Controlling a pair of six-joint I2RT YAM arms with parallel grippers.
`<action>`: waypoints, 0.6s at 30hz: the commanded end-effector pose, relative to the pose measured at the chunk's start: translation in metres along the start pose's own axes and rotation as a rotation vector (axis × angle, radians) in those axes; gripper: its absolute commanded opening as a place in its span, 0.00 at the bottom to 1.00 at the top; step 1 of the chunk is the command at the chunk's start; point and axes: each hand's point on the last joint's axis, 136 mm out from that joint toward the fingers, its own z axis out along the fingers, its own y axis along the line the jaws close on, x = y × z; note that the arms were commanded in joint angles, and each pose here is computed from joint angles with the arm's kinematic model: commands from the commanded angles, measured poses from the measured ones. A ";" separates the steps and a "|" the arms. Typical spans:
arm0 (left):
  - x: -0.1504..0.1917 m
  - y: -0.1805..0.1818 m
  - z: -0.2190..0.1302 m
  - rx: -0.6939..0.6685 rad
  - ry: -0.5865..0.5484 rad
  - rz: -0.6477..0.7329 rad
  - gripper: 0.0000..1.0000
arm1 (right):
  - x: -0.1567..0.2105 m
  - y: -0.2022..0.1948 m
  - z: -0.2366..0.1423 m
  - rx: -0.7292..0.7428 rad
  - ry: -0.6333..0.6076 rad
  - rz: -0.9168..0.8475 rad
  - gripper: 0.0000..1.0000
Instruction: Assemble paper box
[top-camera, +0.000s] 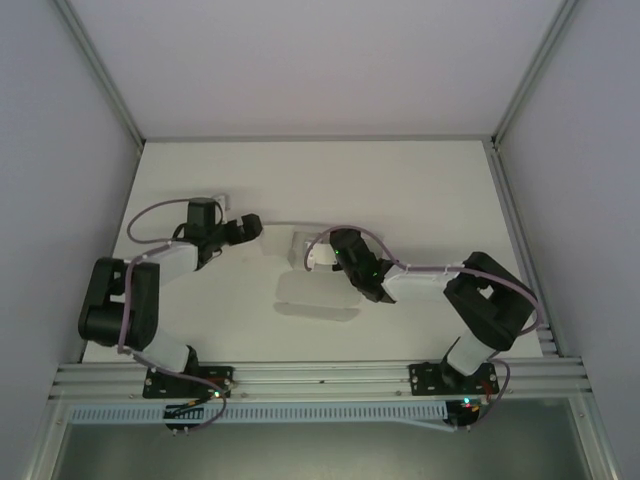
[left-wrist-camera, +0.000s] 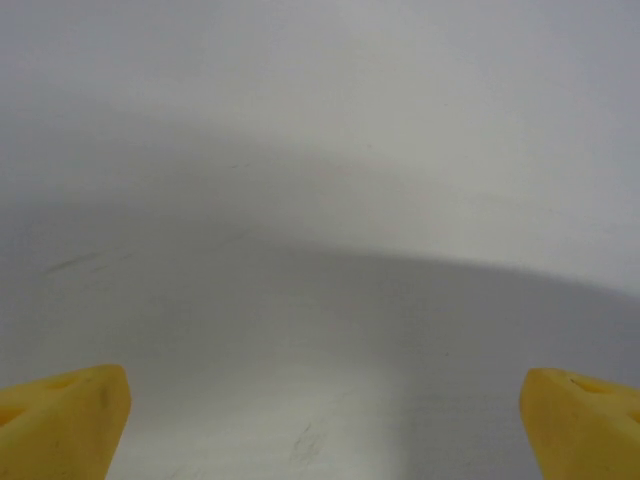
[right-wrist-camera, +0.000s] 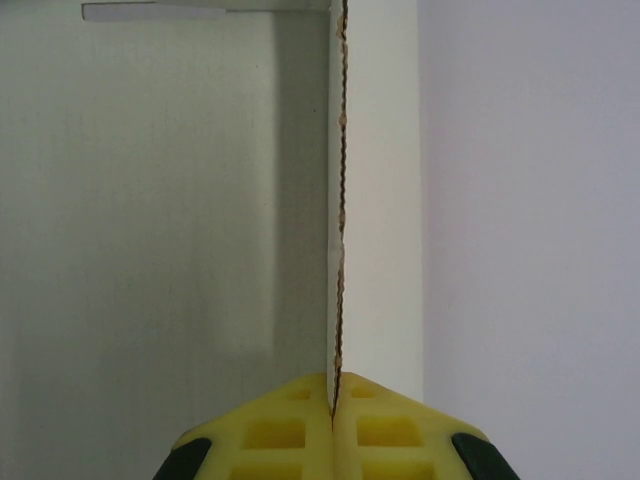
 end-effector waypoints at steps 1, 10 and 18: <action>-0.005 -0.026 0.013 0.125 0.002 0.107 1.00 | -0.004 -0.005 -0.002 0.016 -0.006 0.041 0.00; 0.032 -0.069 0.004 0.327 0.043 0.169 0.86 | -0.001 -0.006 -0.003 -0.001 0.018 0.037 0.00; 0.037 -0.098 -0.021 0.498 -0.005 0.166 0.78 | 0.003 -0.011 -0.013 0.004 0.027 0.060 0.00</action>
